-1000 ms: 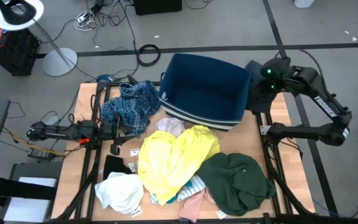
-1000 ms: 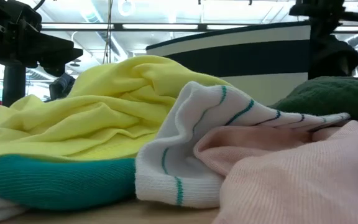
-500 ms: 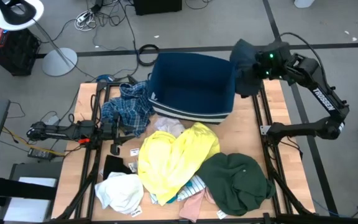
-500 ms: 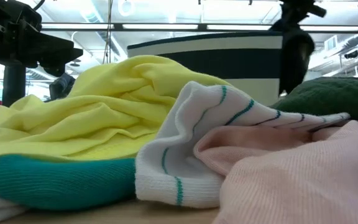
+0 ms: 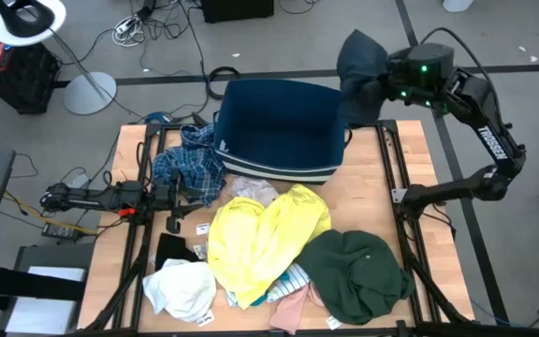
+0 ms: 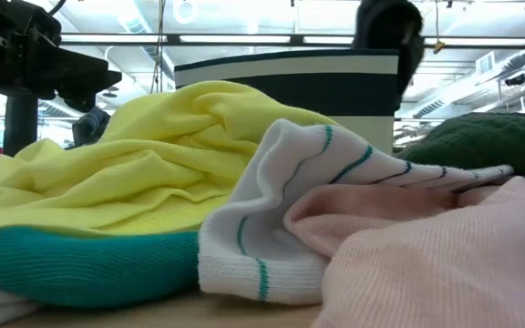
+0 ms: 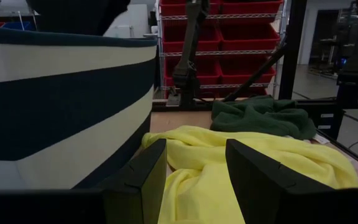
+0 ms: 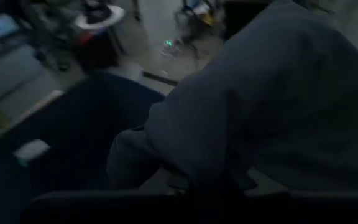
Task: Sort clothes
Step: Put the black shorts into the blue laundry bin
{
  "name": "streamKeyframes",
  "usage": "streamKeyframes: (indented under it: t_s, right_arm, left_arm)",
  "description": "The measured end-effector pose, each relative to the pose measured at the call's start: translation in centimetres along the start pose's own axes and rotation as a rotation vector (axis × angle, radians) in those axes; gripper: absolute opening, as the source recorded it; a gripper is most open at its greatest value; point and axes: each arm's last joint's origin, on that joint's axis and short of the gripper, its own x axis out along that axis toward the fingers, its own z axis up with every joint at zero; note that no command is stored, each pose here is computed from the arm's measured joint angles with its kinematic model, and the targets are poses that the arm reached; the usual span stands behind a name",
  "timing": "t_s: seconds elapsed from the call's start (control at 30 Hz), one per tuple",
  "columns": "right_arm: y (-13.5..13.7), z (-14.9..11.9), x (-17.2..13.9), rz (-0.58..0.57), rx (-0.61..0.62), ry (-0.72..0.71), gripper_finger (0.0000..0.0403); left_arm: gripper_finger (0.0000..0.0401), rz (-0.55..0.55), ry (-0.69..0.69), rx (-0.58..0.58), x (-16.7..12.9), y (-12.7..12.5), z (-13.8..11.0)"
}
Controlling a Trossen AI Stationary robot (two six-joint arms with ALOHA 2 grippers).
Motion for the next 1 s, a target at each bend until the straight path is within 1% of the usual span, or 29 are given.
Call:
streamKeyframes:
  t_s: [0.13, 0.23, 0.33, 0.5, 0.67, 0.87, 1.0]
  right_arm:
    - [1.5, 1.0, 0.3, 0.111, -0.012, -0.055, 0.0032]
    - [2.7, 1.3, 1.0, 0.185, -0.023, -0.062, 0.0032]
    - [3.9, 1.1, 2.2, 0.224, -0.04, -0.043, 0.0032]
    - [5.9, 0.3, 5.5, 0.235, -0.083, 0.047, 0.0032]
    - [7.5, -0.8, 9.6, 0.211, -0.112, 0.141, 0.0033]
    - [9.0, -2.8, 14.5, 0.197, -0.137, 0.274, 0.0074]
    - [9.8, -4.4, 17.6, 0.191, -0.187, 0.356, 0.0086]
  left_arm:
    - [0.0172, 0.0, 0.0, 0.0, 0.0, 0.0, 0.0]
    - [0.0172, 0.0, 0.0, 0.0, 0.0, 0.0, 0.0]
    - [0.0172, 0.0, 0.0, 0.0, 0.0, 0.0, 0.0]
    - [0.0172, -0.001, 0.0, 0.0, 0.0, 0.0, 0.0]
    - [0.0172, 0.0, 0.0, 0.0, 0.0, 0.0, 0.0]
    - [0.0172, 0.0, 0.0, 0.0, 0.0, 0.0, 0.0]
    - [0.0172, 0.0, 0.0, 0.0, 0.0, 0.0, 0.0]
